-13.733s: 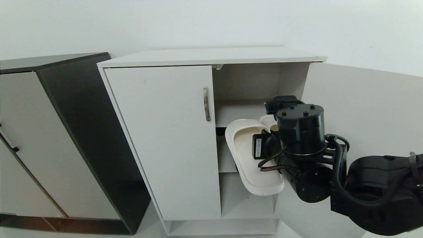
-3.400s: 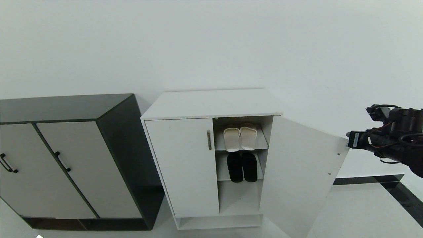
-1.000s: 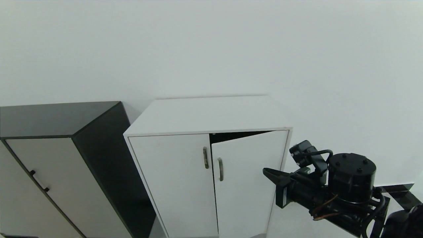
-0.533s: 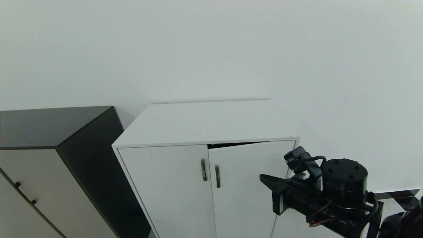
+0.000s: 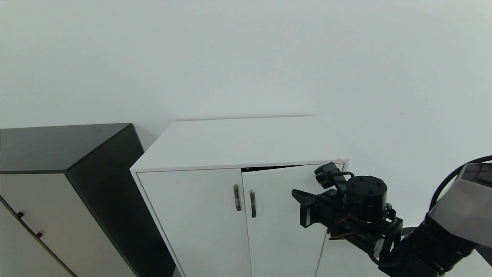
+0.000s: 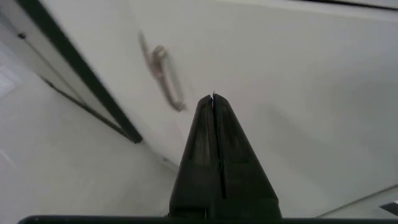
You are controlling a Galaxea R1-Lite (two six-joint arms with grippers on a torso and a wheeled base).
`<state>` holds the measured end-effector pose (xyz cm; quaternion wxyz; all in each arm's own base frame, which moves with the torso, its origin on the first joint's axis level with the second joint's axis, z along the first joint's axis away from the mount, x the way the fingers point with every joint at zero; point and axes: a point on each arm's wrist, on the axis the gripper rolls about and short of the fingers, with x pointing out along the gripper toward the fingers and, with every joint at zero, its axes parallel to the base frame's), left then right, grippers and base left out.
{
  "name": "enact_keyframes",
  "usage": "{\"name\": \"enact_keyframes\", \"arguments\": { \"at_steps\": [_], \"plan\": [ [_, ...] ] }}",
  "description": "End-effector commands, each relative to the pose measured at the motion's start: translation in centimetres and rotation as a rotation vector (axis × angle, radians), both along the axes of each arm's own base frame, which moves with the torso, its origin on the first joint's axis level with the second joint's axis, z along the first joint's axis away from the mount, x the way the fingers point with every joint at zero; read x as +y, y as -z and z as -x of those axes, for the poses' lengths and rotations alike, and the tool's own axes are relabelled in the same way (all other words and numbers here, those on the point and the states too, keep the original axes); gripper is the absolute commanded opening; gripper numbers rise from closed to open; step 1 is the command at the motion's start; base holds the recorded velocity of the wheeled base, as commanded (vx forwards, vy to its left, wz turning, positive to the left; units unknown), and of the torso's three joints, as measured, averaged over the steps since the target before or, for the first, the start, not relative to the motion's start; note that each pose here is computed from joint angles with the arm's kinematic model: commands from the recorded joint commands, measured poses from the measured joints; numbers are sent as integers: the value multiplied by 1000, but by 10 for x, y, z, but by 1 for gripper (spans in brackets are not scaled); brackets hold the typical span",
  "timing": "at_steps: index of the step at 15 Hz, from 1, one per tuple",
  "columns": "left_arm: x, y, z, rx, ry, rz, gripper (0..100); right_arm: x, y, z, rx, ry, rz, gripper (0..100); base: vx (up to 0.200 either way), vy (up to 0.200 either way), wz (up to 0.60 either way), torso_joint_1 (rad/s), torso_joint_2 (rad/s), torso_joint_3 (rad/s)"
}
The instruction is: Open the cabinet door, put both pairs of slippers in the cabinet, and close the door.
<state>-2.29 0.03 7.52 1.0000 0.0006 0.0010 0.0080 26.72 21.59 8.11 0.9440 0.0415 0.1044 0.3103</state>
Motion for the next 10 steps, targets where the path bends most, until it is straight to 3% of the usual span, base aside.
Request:
{"name": "enact_keyframes", "arguments": {
  "at_steps": [1,10],
  "plan": [
    [0,0,0,1,-1,1,0,3,18,-20,18,29,14,0,0,0,0,0,0,0],
    [0,0,0,1,-1,1,0,4,20,-50,-16,74,-10,0,0,0,0,0,0,0]
  ]
}}
